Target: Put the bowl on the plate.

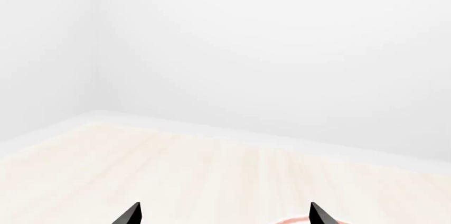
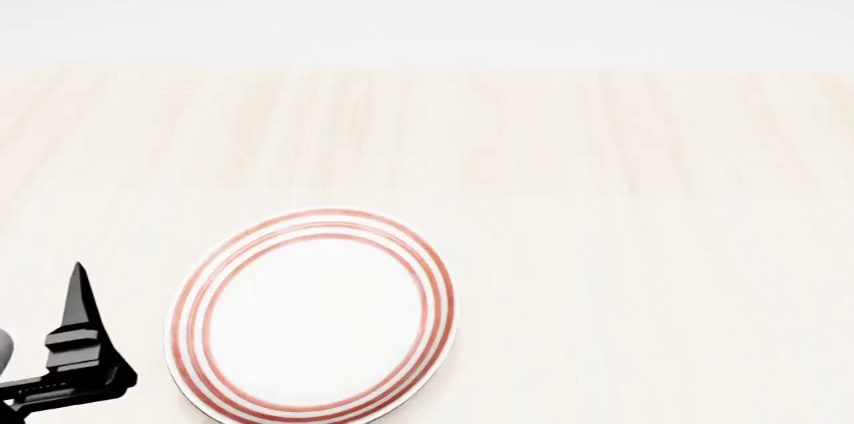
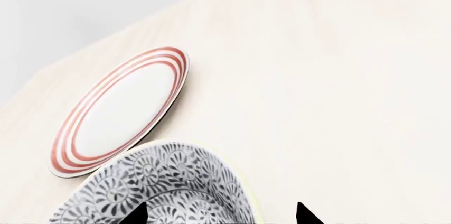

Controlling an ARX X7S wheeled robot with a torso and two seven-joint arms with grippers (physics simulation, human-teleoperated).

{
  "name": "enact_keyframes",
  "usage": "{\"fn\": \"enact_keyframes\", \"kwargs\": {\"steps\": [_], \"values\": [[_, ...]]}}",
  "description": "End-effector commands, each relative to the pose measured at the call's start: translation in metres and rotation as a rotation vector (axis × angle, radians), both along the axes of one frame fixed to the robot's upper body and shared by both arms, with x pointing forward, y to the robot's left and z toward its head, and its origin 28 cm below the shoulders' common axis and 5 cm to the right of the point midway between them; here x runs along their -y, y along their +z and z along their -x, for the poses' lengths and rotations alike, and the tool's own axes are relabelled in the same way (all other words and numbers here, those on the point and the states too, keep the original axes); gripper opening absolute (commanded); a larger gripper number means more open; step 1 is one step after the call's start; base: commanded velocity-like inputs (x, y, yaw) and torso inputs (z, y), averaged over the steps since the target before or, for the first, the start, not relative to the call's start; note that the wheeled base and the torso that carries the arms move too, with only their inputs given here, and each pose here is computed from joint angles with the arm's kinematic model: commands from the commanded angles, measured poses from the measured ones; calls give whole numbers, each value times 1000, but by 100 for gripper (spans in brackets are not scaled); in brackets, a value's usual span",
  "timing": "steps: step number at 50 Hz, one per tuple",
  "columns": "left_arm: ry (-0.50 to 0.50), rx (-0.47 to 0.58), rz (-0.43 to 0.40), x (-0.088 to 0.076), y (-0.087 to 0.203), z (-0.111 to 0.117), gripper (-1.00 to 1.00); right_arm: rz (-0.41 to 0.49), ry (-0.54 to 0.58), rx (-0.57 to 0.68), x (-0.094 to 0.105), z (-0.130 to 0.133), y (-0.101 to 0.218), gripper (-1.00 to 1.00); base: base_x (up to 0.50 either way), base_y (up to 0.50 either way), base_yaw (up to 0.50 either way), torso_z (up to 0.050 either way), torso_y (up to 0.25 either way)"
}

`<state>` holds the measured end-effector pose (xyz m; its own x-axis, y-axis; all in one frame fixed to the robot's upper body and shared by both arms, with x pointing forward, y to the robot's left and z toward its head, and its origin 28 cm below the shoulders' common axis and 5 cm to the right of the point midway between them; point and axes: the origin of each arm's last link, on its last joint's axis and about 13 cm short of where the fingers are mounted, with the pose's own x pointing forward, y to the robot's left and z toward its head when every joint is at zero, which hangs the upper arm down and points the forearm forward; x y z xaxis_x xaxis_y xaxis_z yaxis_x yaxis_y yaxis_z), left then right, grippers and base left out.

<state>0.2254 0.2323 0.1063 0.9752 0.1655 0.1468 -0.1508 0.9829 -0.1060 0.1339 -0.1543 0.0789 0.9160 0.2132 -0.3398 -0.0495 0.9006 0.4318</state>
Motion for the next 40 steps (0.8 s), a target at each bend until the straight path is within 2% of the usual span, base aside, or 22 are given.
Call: {"fn": "enact_keyframes", "kwargs": {"steps": [1, 23, 24, 34, 38, 40], "values": [[44, 12, -7, 1, -2, 2, 100, -21, -9, 17, 4, -5, -8, 100, 0, 0, 0, 0, 0], [41, 9, -8, 2, -3, 1, 100, -14, -2, -26, 6, -2, -15, 100, 0, 0, 0, 0, 0], [41, 9, -8, 2, -3, 1, 100, -7, 6, -26, 5, -1, -14, -100, 0, 0, 0, 0, 0], [40, 6, -7, 3, -3, 1, 100, 51, 58, -11, -4, -1, -3, -100, 0, 0, 0, 0, 0], [41, 5, -5, 2, -4, 0, 100, 109, 76, 31, -8, -2, 6, -100, 0, 0, 0, 0, 0], [41, 5, -4, 2, -4, 0, 100, 127, 94, 92, -10, -3, 14, -100, 0, 0, 0, 0, 0]]}}
